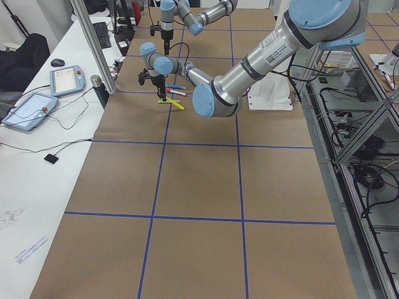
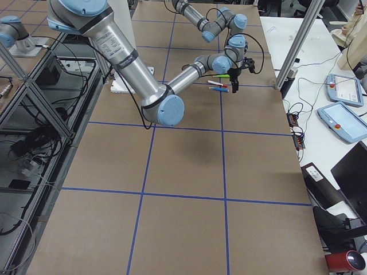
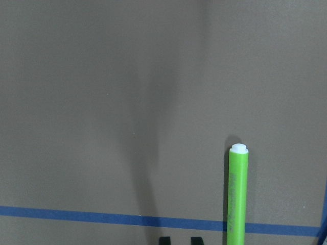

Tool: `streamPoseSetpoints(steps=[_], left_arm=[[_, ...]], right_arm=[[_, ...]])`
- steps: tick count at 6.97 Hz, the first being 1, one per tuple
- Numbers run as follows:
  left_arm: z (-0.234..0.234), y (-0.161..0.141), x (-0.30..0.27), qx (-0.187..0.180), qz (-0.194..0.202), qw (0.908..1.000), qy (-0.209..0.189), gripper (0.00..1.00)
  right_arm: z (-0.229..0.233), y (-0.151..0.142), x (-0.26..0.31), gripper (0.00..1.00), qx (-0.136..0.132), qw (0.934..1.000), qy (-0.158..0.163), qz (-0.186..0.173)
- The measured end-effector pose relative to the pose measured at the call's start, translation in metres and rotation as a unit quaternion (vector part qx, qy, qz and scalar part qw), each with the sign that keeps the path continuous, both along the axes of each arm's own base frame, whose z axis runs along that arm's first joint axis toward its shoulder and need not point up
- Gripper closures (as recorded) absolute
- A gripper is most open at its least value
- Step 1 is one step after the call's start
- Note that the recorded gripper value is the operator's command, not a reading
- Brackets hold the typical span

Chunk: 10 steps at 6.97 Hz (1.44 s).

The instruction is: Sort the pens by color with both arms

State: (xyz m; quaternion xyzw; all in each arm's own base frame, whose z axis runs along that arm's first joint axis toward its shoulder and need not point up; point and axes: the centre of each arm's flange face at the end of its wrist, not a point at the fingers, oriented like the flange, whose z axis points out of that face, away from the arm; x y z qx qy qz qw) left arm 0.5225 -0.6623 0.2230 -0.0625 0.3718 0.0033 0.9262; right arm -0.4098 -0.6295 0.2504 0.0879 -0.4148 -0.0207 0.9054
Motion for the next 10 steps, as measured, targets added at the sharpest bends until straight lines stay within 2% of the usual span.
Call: streamPoseSetpoints(steps=[1,2,3,5,7,10], left_arm=[[-0.002,0.000,-0.001,0.002,-0.001,1.0000,0.002,0.43],[-0.006,-0.002,-0.005,0.006,-0.003,1.0000,0.005,0.15],[-0.014,-0.006,-0.021,0.015,-0.011,0.9997,0.014,0.02],[-0.009,-0.018,-0.102,0.051,-0.031,0.9974,0.040,0.01],[0.040,-0.030,-0.202,0.095,-0.010,0.9938,0.057,0.01],[0.126,-0.036,-0.330,0.168,0.032,0.9844,0.039,0.01]], right_arm=[[0.000,0.000,0.000,0.00,0.000,1.0000,-0.001,0.000],[-0.001,-0.001,0.002,0.00,0.001,1.0000,-0.001,0.001],[-0.001,-0.004,0.006,0.00,0.002,1.0000,-0.002,0.003],[0.015,-0.021,0.043,0.00,0.019,0.9997,-0.001,-0.013],[0.051,-0.040,0.099,0.00,0.035,0.9988,0.000,-0.034],[0.125,-0.053,0.186,0.00,0.050,0.9981,0.023,-0.028]])
